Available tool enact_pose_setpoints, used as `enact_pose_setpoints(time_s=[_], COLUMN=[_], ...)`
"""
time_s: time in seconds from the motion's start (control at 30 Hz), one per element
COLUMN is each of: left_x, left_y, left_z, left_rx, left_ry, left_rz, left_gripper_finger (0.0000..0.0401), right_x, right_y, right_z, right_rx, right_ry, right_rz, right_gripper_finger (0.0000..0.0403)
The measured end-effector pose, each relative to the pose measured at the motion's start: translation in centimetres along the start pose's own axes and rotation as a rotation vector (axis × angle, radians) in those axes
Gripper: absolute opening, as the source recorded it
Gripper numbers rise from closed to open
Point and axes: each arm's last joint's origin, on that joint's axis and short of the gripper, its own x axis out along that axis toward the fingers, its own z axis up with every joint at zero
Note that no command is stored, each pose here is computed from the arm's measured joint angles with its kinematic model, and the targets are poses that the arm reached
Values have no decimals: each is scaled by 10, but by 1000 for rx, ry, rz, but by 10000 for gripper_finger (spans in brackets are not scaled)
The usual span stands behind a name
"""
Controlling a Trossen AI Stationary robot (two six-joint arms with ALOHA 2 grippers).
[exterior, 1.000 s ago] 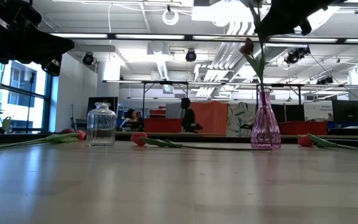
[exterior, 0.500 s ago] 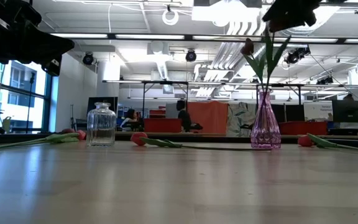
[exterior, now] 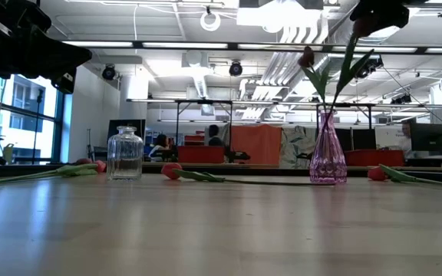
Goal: Sort flowers into vase by color
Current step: Put the dark red tulip into the purple vase
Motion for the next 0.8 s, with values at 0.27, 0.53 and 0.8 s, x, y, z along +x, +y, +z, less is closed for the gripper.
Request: enact_pose_setpoints(time_s=[0.27, 0.53, 0.8], left_x=[0, 0, 0], left_y=[0, 0, 0], left_z=[0, 0, 0], left_rx=[0, 0, 0], left_ry=[0, 0, 0], left_rz=[0, 0, 0], left_gripper_finger=[0, 0, 0], right_x=[-6, -36, -40], right_y=[3, -1, 14], right_z=[13, 40, 60], right_rx=[-18, 1, 110], right_ry=[-152, -349, -484], right_rz=[46, -2, 301], right_gripper_finger=[275, 275, 275])
